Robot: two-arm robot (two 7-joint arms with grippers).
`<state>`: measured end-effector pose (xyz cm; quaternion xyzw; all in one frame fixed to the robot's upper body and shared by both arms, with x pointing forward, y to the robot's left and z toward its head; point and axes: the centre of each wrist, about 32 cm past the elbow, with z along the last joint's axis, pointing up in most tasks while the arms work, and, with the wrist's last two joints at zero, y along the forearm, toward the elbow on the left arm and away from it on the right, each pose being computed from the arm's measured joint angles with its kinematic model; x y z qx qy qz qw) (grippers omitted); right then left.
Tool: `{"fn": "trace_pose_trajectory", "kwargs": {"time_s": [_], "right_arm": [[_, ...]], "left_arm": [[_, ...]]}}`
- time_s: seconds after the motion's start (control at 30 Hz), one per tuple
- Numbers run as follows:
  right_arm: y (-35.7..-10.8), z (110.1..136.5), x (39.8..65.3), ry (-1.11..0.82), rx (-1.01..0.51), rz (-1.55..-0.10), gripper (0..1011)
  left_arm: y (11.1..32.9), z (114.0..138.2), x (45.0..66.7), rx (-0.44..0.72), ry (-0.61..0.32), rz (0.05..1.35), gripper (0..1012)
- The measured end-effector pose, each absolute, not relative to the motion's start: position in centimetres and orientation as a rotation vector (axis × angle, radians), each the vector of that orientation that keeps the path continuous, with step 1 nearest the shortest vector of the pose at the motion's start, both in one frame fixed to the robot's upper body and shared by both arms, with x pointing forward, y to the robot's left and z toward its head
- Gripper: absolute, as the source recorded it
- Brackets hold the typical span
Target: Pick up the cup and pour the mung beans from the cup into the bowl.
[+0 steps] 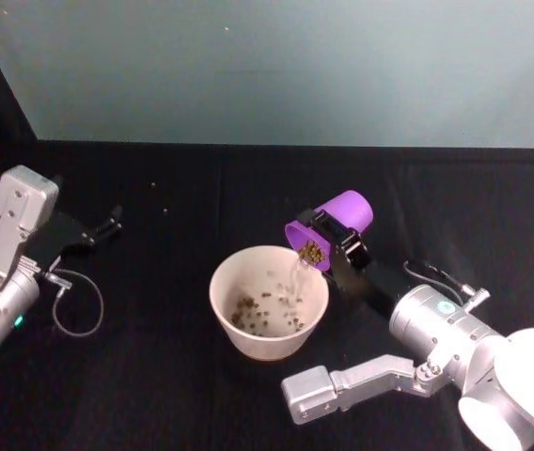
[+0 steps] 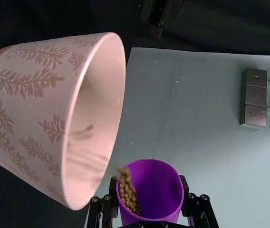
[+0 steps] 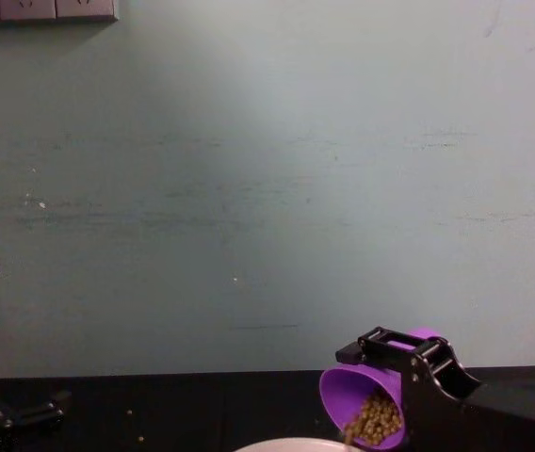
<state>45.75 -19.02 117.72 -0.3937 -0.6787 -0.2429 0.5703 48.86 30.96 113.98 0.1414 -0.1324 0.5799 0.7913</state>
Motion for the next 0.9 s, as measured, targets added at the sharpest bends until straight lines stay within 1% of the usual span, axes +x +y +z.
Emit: {"fn": "trace_pose_trajectory", "kwargs": {"time_s": [0.9], "right_arm": [[-18.92,118.43,45.72,-1.669,-0.954,-0.538,723]], "left_arm": [[30.96,113.98,48.86,0.304,-0.285,1.248,1000]]}}
